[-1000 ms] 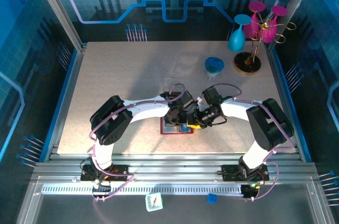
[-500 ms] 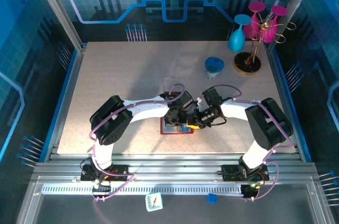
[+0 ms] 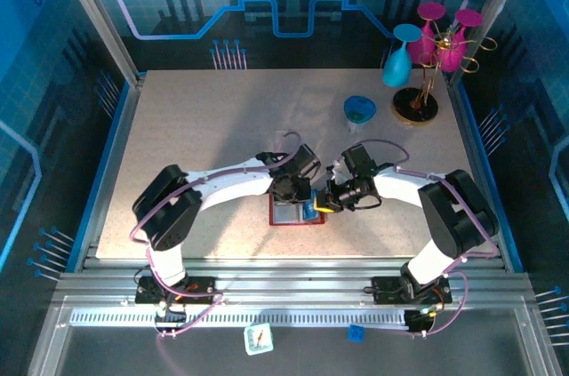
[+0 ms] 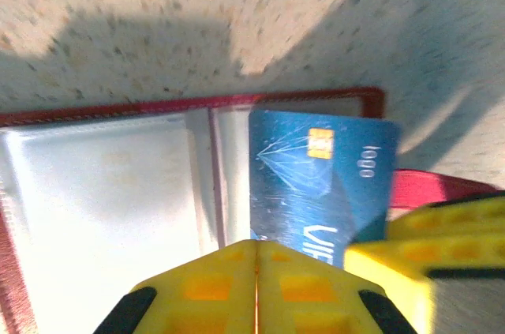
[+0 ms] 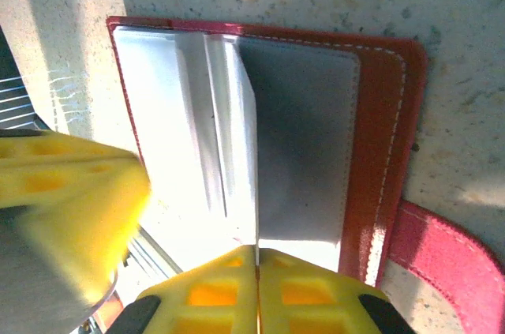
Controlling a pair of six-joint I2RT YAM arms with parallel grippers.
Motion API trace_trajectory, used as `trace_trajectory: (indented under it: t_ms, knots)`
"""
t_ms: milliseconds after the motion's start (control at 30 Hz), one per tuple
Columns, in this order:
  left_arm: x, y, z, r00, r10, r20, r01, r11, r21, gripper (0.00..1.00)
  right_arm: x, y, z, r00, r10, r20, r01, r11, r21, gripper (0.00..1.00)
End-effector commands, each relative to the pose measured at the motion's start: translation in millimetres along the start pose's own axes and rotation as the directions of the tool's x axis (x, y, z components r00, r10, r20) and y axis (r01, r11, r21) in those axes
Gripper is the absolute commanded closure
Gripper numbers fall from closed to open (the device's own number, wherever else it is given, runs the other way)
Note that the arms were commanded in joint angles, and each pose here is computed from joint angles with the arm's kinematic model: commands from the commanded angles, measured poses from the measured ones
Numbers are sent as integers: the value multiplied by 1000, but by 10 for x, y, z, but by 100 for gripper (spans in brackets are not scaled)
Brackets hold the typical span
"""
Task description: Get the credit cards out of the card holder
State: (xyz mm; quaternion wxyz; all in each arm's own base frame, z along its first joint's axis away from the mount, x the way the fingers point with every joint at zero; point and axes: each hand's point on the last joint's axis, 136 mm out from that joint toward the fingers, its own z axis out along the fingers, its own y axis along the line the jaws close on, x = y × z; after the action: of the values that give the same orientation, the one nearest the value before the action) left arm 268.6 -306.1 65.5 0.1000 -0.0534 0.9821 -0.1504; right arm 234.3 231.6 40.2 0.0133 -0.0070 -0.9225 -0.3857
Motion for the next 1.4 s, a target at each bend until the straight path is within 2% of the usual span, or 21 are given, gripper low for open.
trace_trajectory:
  t_ms: [0, 167, 300, 400, 467, 600, 800, 900, 1000, 1133, 1367]
  knots:
    - [-150, 76, -321, 998, -2, 69, 1, 1000, 14, 91, -26, 83, -103, 1000, -4, 10, 4, 1000, -2, 93]
    - [-252, 286, -563, 990, -43, 133, 35, 998, 61, 85, -106, 174, -225, 996, -83, 26, 82, 996, 36, 94]
    - [-304, 489, -758, 977, -65, 203, 43, 993, 111, 77, -202, 284, -314, 968, -249, -1, 249, 966, 73, 95]
    - [-316, 672, -870, 967, -97, 237, 68, 989, 129, 75, -243, 347, -378, 918, -394, -52, 397, 911, 112, 97]
    - [-308, 791, -921, 961, -117, 252, 85, 988, 133, 73, -299, 371, -425, 867, -490, -90, 498, 853, 156, 99]
    - [-256, 979, -956, 955, -149, 256, 116, 984, 137, 72, -474, 382, -543, 730, -662, -170, 681, 685, 258, 100]
    - [-129, 1110, -903, 958, -171, 232, 142, 981, 135, 73, -670, 558, -686, 478, -833, -279, 875, 425, 230, 100]
    - [-80, 1146, -881, 957, -187, 222, 158, 977, 141, 67, -766, 637, -731, 367, -871, -327, 926, 311, 213, 100]
    - [-33, 1158, -855, 956, -205, 210, 174, 972, 159, 67, -850, 675, -732, 264, -883, -388, 959, 199, 201, 100]
    - [12, 1175, -832, 956, -216, 197, 186, 969, 163, 67, -1047, 728, -727, 203, -877, -436, 972, 127, 197, 100]
    - [76, 1215, -811, 955, -235, 183, 206, 965, 165, 65, -1276, 853, -665, 139, -870, -474, 987, 81, 141, 100]
